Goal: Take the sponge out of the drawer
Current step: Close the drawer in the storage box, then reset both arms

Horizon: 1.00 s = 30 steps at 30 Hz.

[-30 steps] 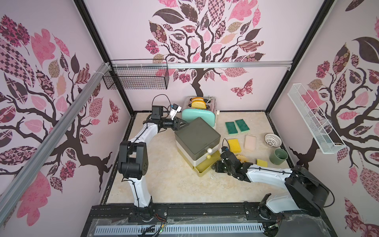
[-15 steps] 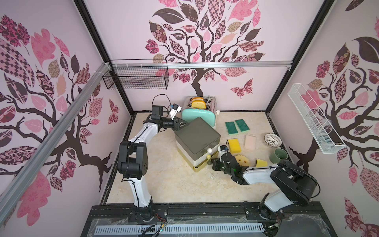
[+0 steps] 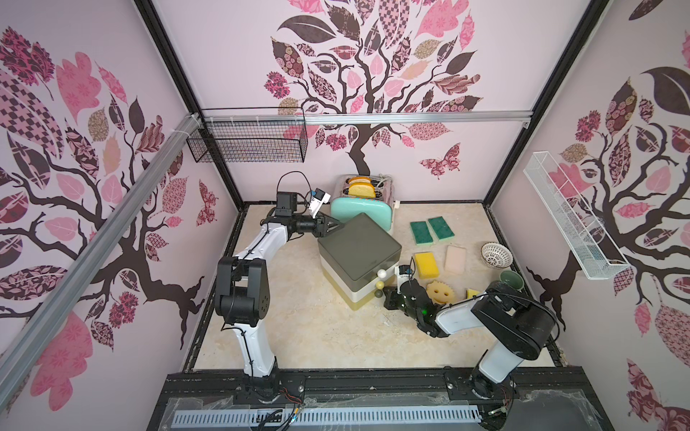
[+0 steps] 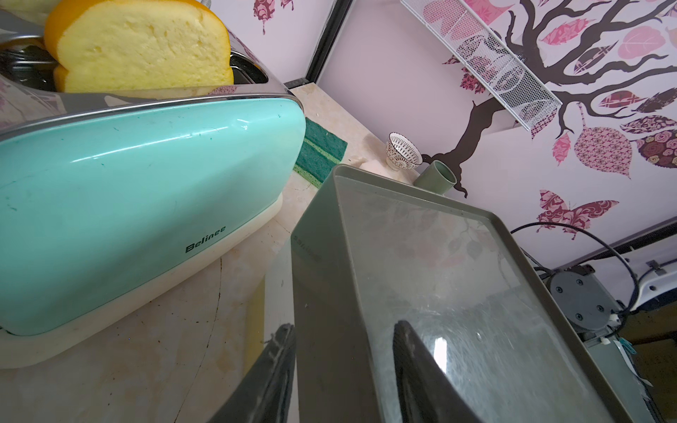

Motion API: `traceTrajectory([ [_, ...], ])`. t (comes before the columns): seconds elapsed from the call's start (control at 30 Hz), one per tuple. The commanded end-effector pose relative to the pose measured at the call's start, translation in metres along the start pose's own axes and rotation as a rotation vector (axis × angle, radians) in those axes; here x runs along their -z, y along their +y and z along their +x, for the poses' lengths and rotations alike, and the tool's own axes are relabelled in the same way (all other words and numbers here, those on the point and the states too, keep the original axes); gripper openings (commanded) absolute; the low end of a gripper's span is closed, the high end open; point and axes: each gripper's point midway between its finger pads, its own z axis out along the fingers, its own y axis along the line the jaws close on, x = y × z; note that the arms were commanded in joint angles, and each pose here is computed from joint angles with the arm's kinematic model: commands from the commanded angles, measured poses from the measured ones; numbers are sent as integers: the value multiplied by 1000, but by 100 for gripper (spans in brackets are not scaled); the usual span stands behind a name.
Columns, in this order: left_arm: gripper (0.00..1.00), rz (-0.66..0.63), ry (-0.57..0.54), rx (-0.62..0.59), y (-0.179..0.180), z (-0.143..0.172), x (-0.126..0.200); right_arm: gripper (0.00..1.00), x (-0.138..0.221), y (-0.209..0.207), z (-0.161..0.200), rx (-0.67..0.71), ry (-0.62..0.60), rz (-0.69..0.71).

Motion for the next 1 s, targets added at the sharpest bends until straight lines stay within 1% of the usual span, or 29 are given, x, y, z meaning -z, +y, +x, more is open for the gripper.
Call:
traceTrajectory([
  [0.0, 47, -46, 130, 77, 14, 55, -23, 0, 3, 31, -43, -10, -135, -85],
  [0.1, 47, -80, 75, 46, 15, 36, -12, 0, 25, 20, -44, 10, -114, -24],
  [0.13, 47, -101, 45, 31, 17, 27, -6, 4, 35, 18, -47, 35, -107, -2],
  [0.2, 48, -146, -22, 0, 21, 6, 6, 26, 54, 13, -54, 85, -106, 41],
  [0.3, 54, -231, -127, -57, 28, -28, 25, 47, 86, 5, -75, 175, -121, 133],
  [0.33, 55, -249, -150, -76, 29, -40, 29, 52, 97, 3, -85, 202, -143, 166],
  [0.4, 58, -298, -183, -120, 32, -62, 39, 58, 114, -5, -103, 247, -173, 231],
  [0.47, 71, -358, -233, -168, 29, -85, 55, 62, 126, -23, -121, 254, -192, 312],
  [0.5, 76, -409, -268, -192, 26, -97, 66, 64, 127, -31, -127, 263, -186, 315],
  [0.53, 78, -464, -293, -211, 25, -104, 78, 65, 127, -38, -130, 266, -170, 305],
  [0.6, 83, -623, -351, -222, 22, -112, 106, 65, 132, -58, -146, 241, -164, 327],
  [0.63, 84, -691, -372, -225, 20, -112, 119, 65, 134, -66, -154, 240, -173, 342],
  [0.67, 88, -773, -380, -214, 20, -103, 132, 65, 137, -75, -164, 241, -197, 369],
  [0.7, 98, -868, -396, -194, 22, -92, 147, 65, 139, -82, -173, 265, -219, 386],
  [0.73, 98, -964, -414, -159, 27, -78, 163, 65, 139, -86, -180, 306, -243, 391],
  [0.77, 98, -1052, -456, -141, 26, -65, 179, 65, 138, -95, -187, 347, -283, 421],
  [0.8, 98, -1129, -482, -111, 27, -42, 192, 65, 140, -110, -193, 345, -326, 481],
  [0.83, 98, -1175, -491, -85, 29, -22, 198, 65, 143, -125, -197, 322, -350, 529],
  [0.87, 98, -1194, -512, -78, 29, -1, 201, 65, 146, -136, -201, 295, -378, 545],
  [0.9, 98, -1198, -545, -69, 29, 17, 202, 64, 149, -144, -205, 258, -452, 528],
  [0.93, 98, -1208, -553, -50, 32, 31, 201, 63, 152, -149, -205, 234, -521, 481],
  [0.97, 98, -1237, -531, -19, 38, 48, 202, 63, 154, -156, -202, 201, -584, 447],
])
